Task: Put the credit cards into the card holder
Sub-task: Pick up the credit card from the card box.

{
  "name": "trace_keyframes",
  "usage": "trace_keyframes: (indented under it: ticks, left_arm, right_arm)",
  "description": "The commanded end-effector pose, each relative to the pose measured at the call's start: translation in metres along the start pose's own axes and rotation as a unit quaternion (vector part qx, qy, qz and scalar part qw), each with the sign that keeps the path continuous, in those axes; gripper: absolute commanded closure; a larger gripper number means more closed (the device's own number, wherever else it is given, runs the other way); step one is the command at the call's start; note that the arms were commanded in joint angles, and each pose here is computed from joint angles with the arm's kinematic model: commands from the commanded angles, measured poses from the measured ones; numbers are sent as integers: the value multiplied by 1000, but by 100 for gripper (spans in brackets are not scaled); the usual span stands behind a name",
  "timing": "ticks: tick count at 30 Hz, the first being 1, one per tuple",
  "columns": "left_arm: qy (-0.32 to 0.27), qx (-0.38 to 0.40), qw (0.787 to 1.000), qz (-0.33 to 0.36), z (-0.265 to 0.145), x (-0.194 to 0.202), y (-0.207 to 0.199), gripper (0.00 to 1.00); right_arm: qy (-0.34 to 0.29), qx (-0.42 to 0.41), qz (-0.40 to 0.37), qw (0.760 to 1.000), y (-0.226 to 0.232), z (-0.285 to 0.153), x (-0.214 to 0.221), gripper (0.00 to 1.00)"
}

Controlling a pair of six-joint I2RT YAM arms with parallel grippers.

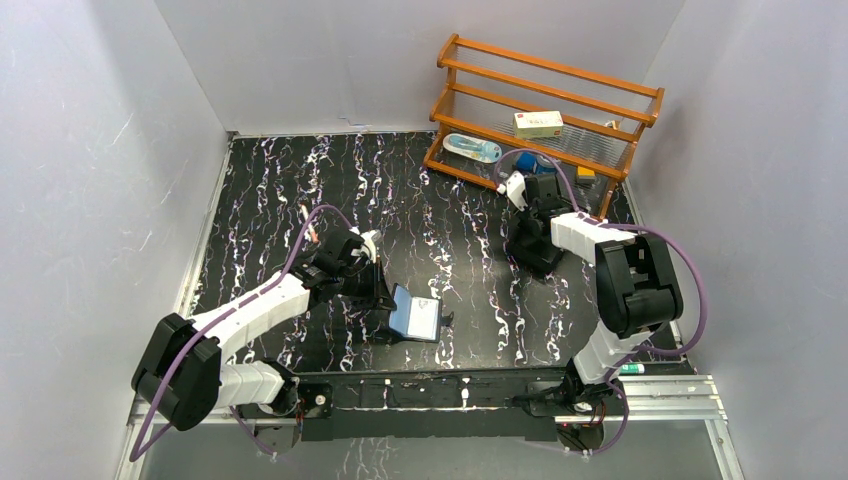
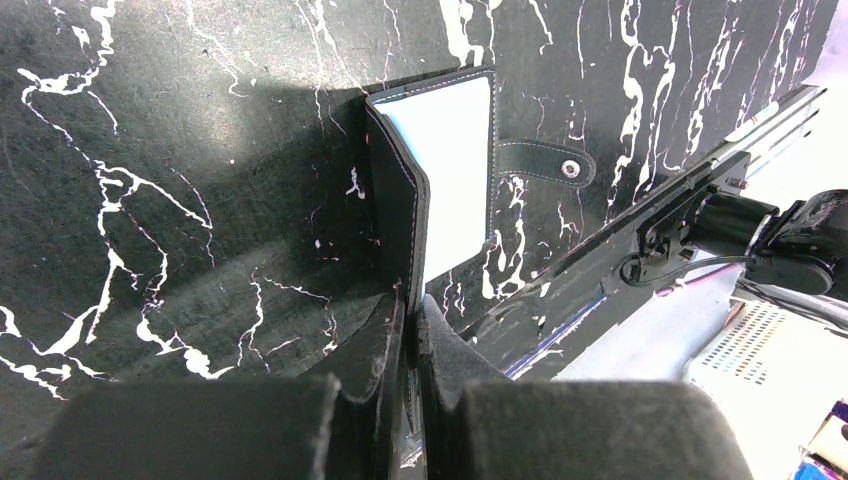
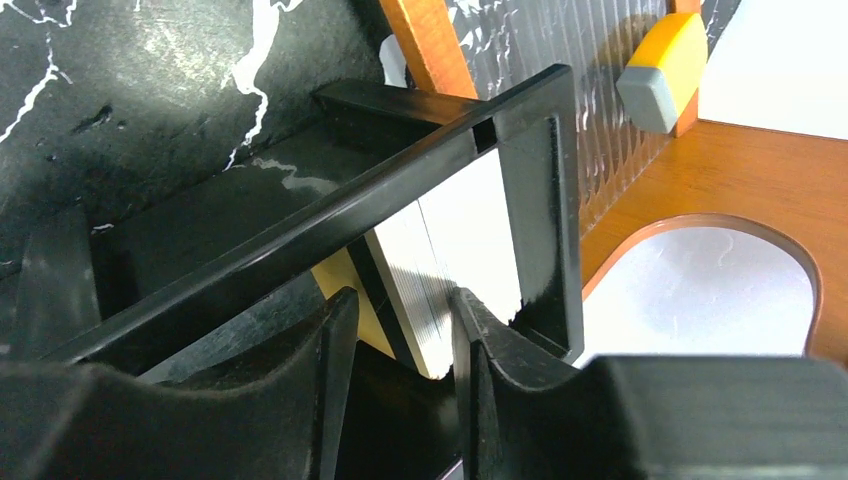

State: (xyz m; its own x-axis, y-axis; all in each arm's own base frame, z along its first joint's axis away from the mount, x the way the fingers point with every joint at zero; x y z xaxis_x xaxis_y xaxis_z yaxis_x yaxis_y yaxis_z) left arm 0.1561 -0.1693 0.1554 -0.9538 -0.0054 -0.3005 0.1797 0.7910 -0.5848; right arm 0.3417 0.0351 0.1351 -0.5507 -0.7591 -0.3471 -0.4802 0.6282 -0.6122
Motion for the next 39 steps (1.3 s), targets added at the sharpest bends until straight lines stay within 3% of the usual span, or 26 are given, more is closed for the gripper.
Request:
trace_keyframes:
  ticks: [1, 6, 15, 26, 39]
  left_arm:
    - [-3, 15, 1000, 5, -4, 1, -2, 100]
    - [-4, 14, 1000, 4, -4, 2, -2, 100]
    - [-4, 19, 1000, 4, -4, 1, -3, 100]
    - [-6, 9, 1000, -3, -2, 2, 0, 100]
    - [-22, 0, 1000, -22, -4, 4, 1, 100]
  right_arm:
    - [-1, 38, 5, 999, -8, 2, -3, 56]
    - [-15, 48, 21, 999, -15, -7, -8, 63]
    - [-27, 56, 34, 998, -24, -19, -13, 65]
    - [-16, 26, 53, 998, -26, -33, -15, 85]
    - [-33, -4, 76, 997, -27, -68, -12, 90]
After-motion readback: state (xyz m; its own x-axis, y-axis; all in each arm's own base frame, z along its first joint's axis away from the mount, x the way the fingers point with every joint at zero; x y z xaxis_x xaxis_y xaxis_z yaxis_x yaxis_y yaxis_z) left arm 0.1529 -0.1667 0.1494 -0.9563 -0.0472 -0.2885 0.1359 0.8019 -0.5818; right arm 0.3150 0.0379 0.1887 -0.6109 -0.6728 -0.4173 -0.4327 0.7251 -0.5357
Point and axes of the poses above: each gripper's point midway between its finger pads, its own z axis out along the fingers, its own y axis along the line the jaws close on, x = y × z, the point moved 10 cm from there along -z, back along the fingers
